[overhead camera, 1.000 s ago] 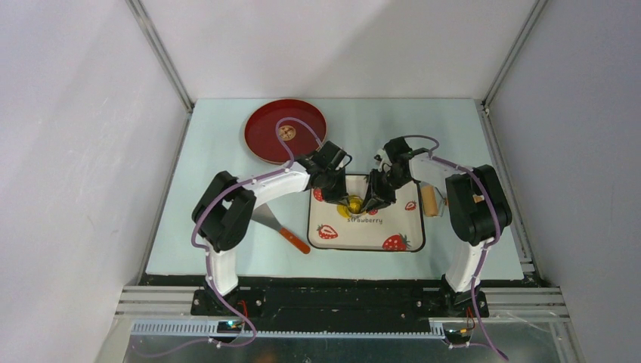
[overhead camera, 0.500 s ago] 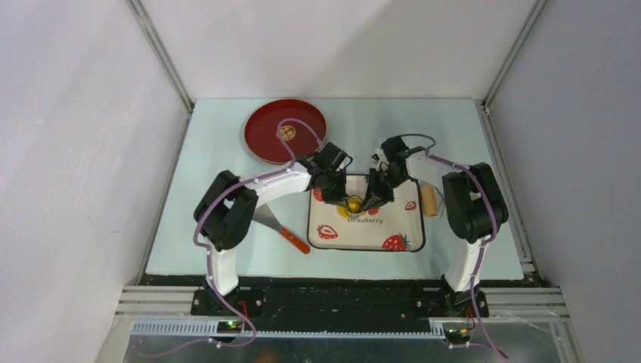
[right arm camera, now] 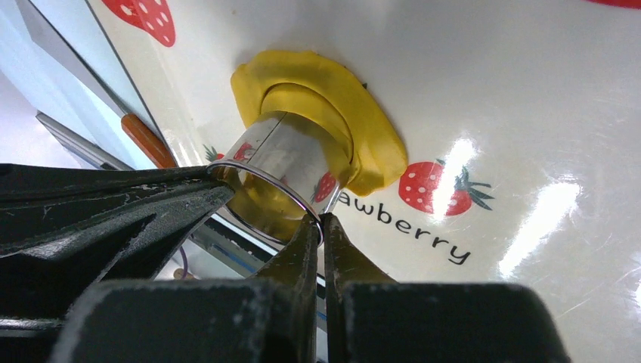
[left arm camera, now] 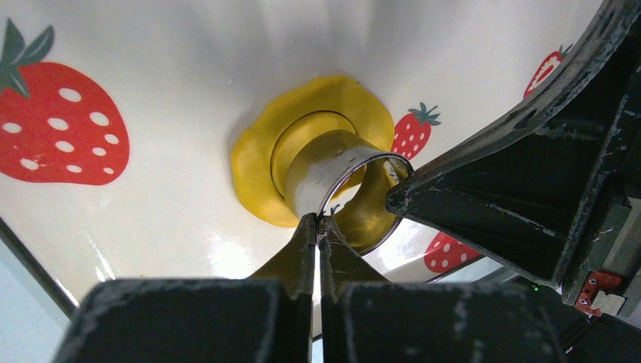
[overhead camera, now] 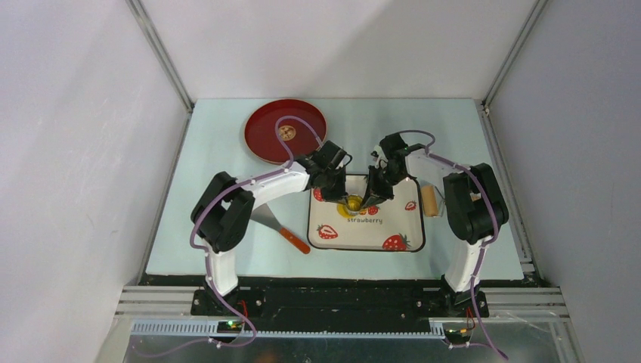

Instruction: Roll out the dumpling wrappers from the dough

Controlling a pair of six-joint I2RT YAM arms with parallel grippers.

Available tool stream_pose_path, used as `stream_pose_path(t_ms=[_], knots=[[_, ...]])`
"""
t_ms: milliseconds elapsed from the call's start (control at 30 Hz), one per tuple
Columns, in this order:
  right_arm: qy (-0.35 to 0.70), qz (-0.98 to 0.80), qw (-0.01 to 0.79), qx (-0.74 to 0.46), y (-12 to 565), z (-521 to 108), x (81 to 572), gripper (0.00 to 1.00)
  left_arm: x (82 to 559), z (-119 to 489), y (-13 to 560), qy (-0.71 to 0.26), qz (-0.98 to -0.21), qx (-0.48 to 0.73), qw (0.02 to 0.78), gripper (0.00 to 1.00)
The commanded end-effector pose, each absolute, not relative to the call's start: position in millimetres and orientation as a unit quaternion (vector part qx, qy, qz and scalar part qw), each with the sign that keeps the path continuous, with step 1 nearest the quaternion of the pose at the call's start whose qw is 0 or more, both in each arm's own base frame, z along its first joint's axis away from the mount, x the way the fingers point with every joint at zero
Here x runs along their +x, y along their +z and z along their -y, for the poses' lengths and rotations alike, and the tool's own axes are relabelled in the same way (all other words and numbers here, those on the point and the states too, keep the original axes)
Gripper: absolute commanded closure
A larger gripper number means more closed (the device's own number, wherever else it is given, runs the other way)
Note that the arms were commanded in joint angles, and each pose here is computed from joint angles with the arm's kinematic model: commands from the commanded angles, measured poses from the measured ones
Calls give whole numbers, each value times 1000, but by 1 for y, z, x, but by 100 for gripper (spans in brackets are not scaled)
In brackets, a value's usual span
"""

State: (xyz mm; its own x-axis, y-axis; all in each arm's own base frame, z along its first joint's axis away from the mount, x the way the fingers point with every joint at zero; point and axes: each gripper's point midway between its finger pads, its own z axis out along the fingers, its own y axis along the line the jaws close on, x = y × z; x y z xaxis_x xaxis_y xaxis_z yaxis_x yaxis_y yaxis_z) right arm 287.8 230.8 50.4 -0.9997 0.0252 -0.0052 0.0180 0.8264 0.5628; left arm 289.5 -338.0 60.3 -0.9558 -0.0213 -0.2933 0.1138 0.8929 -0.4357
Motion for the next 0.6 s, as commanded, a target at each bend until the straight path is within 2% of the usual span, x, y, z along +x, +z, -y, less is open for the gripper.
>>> stream_pose_path(t_ms=[0, 567], knots=[[327, -943, 59, -13, 92, -244, 304, 100, 296, 343, 92, -249, -951, 29, 179, 100], [321, -945, 56, -12, 82, -244, 308, 100, 300, 339, 74, -234, -958, 17, 168, 100]])
